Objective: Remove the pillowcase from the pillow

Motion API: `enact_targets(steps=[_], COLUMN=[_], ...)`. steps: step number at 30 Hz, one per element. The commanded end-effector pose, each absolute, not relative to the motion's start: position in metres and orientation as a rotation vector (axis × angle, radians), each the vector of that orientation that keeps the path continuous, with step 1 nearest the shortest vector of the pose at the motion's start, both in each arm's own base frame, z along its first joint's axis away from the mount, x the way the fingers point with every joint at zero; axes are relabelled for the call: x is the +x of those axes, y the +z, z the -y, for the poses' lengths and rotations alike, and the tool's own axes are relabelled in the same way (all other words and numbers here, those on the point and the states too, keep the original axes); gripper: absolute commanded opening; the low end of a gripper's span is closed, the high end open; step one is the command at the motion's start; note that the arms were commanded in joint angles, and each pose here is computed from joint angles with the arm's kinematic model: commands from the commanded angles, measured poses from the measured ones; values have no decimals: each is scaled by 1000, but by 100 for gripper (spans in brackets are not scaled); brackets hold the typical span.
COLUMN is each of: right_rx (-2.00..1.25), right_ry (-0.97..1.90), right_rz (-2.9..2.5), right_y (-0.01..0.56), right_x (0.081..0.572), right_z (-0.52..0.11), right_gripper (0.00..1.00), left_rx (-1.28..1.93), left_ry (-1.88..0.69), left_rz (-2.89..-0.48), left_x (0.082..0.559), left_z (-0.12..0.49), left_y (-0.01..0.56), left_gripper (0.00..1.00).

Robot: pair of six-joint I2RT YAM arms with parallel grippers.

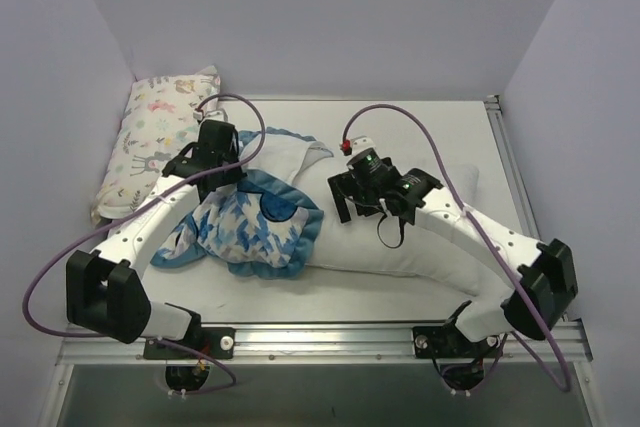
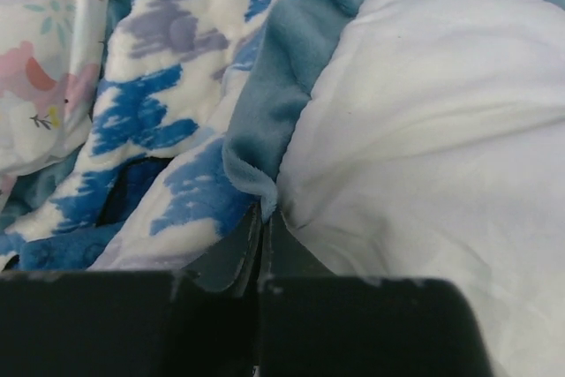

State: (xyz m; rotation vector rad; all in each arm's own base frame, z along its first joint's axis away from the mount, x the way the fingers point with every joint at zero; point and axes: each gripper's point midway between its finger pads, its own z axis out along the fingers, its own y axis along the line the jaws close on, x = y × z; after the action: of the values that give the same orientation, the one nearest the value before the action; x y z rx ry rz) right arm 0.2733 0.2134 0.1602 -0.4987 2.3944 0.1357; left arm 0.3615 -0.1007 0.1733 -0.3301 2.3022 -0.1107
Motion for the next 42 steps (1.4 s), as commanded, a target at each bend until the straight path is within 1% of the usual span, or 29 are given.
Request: enact_targets(steps=[1,2,3,4,5,6,9,11,15,16,18,19,23,25,28,29,31,32,33,35,39,42], right_rx=[-572,-571,-542,-519,-502,-467,-386,-292,-216,-213,-202,-201,-211,-208,-195,-184,-173,-164,-153,-116,-39,48], right_ry=[74,45,36,24,22,31,28,61,97,99,100,107,139,135,126,127,117,119,123,125,126,146], right_rz=[-2497,-2540,-2554,-2569,-2578,-2585,-2577,-2595,-2594,-2589,-2584,-2582,-2576,-2570,-2565,-2556,-2548,-2533,-2530,-2503,-2464,-2438], right_y=[110,94,91,87,85,85,92,94,99,101,103,104,109,110,113,117,122,128,131,143,162,175], right_x=[271,271,273,274,276,278,286,295,305,307,309,309,310,311,310,311,311,311,310,313,316,319], right_z=[-216,-215,-214,-212,-211,-209,-200,-188,-176,-174,-173,-173,-178,-177,-170,-166,-160,-155,-153,-141,-118,-99], right_gripper=[92,65,38,14,0,0,0,0,0,0,0,0,0,0,0,0,0,0,0,0,0,0], left_rx=[-278,-265,-246,-223,-213,-204,-161,-140,-132,-144,-132,-150,-154,-165,-217,-241,-324,-362,-398,-502,-641,-743], left_ry=[-276,-290,-313,-315,-323,-339,-353,-321,-348,-347,-351,-339,-355,-338,-227,-162,-99,-77,-64,-19,34,53], left_rz=[-2264,-2263,-2244,-2231,-2218,-2185,-2136,-2112,-2097,-2122,-2120,-2139,-2121,-2092,-2107,-2113,-2108,-2107,-2109,-2092,-2045,-2045], left_x=[370,369,365,363,360,354,333,315,275,267,253,248,253,263,271,274,282,285,286,294,297,301], left_z=[125,127,131,131,132,131,135,142,155,158,165,165,174,176,163,152,130,119,108,77,35,8], left_y=[189,191,200,206,212,226,249,255,247,231,222,207,195,193,183,179,177,176,174,173,176,164], left_gripper=[0,3,30,46,59,74,83,85,86,86,86,86,86,84,59,36,14,4,0,0,0,0])
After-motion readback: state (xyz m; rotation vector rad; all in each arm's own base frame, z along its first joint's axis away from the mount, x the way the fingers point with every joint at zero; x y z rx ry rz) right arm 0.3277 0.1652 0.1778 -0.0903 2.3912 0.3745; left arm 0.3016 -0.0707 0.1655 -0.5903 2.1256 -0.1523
